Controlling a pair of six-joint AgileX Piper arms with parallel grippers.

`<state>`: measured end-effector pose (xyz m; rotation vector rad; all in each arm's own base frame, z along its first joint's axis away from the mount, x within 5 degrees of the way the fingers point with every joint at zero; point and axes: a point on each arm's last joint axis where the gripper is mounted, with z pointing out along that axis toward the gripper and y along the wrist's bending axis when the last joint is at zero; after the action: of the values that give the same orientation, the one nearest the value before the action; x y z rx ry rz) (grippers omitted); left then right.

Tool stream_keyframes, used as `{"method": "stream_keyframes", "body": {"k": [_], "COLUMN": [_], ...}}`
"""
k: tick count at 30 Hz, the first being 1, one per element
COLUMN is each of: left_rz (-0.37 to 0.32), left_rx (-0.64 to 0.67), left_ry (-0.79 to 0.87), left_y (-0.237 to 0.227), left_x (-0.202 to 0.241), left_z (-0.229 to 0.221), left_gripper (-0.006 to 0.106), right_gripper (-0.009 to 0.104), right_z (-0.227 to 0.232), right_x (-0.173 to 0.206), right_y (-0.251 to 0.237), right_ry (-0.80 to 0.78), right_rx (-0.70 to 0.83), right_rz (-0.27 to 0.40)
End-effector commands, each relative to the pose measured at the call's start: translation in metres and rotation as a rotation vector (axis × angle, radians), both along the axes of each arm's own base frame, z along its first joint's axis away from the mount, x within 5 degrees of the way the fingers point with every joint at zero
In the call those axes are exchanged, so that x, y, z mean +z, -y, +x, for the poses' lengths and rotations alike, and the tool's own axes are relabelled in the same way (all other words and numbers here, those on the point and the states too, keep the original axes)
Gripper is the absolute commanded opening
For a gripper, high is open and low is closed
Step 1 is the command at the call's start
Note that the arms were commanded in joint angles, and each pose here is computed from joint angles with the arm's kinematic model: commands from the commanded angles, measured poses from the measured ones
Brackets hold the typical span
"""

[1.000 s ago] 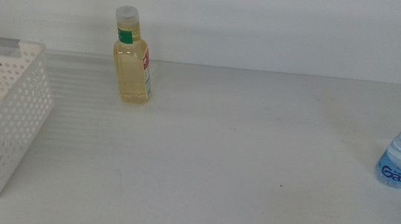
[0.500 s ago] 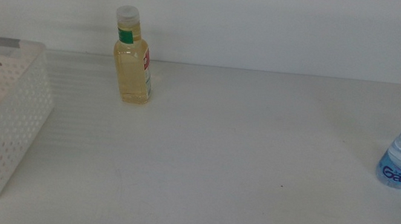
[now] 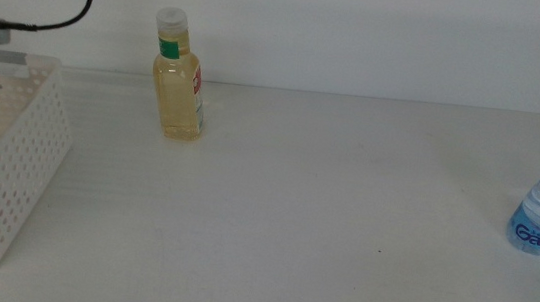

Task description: Use arms to grab the bottles and put them into the dustbin to the left of the table.

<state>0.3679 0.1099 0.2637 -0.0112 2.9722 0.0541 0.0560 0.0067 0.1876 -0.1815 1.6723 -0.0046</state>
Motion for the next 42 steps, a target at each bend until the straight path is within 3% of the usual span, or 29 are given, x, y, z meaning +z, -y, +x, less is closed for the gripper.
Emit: {"method": "stream_keyframes", "body": {"k": [1,21,25,30,31,36,42], "left_rz": [0.028,0.002,0.001,0.01,0.019,0.03,0.002], "left_rx": [-0.002,0.024,0.024,0.02,0.016,0.023,0.098], "left_ry": [0.112,0.005,0.001,-0.001,-0.003,-0.018,-0.048], "left_y": [0.0,-0.009,-0.009,-0.01,-0.011,-0.012,-0.009], "left_x": [0.026,-0.046,-0.047,-0.047,-0.047,-0.04,0.001], "left_z": [0.002,0.031,0.031,0.031,0.031,0.029,0.029], "left_gripper": [-0.005,-0.005,0.0,0.028,0.072,0.09,0.09], "right_gripper": [0.068,0.068,0.068,0.068,0.068,0.068,0.068], "right_z": [-0.002,-0.002,-0.002,-0.002,-0.002,-0.002,-0.002], "right_x": [0.011,0.011,0.011,0.011,0.011,0.011,0.011], "right_y": [0.001,0.001,0.001,0.001,0.001,0.001,0.001], "right_ry": [0.108,0.108,0.108,0.108,0.108,0.108,0.108], "right_rx": [-0.014,-0.014,-0.014,-0.014,-0.014,-0.014,-0.014], "right_rz": [-0.014,-0.014,-0.014,-0.014,-0.014,-0.014,-0.014]}}
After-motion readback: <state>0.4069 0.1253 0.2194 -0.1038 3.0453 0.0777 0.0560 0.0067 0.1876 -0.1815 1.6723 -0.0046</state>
